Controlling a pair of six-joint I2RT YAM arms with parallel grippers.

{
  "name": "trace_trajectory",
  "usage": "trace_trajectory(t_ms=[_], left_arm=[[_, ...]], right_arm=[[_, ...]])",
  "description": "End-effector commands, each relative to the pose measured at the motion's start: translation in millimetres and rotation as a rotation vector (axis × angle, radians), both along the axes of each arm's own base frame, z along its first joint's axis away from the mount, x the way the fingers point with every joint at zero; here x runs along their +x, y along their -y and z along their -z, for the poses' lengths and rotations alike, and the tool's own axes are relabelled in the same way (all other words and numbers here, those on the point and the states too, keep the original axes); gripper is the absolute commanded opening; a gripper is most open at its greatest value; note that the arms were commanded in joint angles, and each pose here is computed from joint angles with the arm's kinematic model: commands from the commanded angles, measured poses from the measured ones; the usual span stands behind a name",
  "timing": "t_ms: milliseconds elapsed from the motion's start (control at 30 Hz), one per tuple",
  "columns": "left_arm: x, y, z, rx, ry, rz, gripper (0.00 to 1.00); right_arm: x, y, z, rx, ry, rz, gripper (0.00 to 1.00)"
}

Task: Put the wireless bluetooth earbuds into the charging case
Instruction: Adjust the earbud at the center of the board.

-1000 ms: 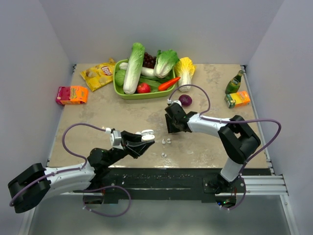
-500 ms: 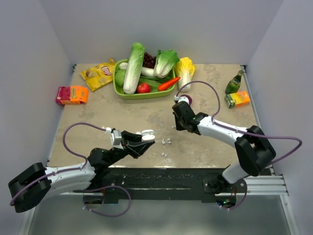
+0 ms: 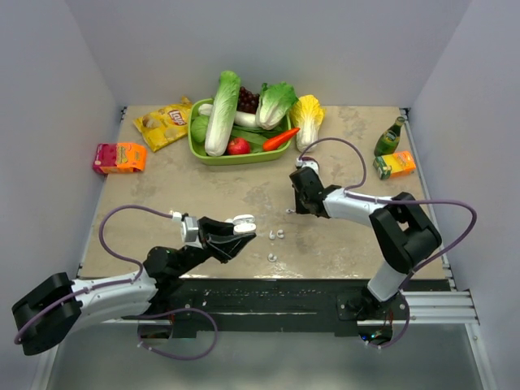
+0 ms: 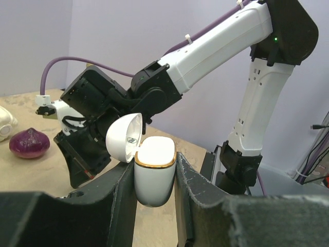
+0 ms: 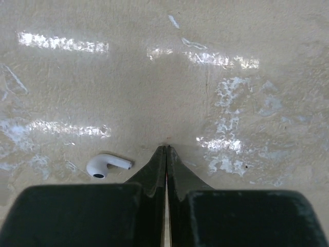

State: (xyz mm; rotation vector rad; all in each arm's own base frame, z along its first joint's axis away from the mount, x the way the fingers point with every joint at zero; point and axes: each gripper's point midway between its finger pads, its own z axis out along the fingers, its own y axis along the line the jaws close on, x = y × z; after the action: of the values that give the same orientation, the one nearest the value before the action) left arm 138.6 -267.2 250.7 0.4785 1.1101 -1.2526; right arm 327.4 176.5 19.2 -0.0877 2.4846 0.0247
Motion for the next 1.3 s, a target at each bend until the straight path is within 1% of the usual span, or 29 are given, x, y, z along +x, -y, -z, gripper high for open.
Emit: trace_trajectory(t_ms=[0, 167, 300, 600, 1033, 1267], left_arm=[[-19, -29, 96, 0.148, -0.106, -0.006, 0.00], [-20, -29, 96, 0.149, -0.106, -0.003, 0.00], [-21, -29, 95, 0.145, -0.104, 0.001, 0.00], [-22, -28, 96, 0.146, -0.113, 0.008, 0.00], [-23, -30, 97, 0.138, -0.121, 0.009, 0.00], [-23, -30, 97, 0.138, -0.124, 0.011, 0.00]], right_arm=[[17, -20, -9, 0.075, 0.044, -0.014, 0.00], [11, -26, -1, 0.113, 0.024, -0.041, 0.00], [6, -25, 2, 0.116, 0.015, -0.052, 0.00], [-20, -20, 17, 0.131, -0.040, -0.057, 0.00], [-41, -28, 13, 0.115, -0.063, -0.075, 0.00], [-42, -23, 5, 0.099, -0.052, -0.049, 0.00]])
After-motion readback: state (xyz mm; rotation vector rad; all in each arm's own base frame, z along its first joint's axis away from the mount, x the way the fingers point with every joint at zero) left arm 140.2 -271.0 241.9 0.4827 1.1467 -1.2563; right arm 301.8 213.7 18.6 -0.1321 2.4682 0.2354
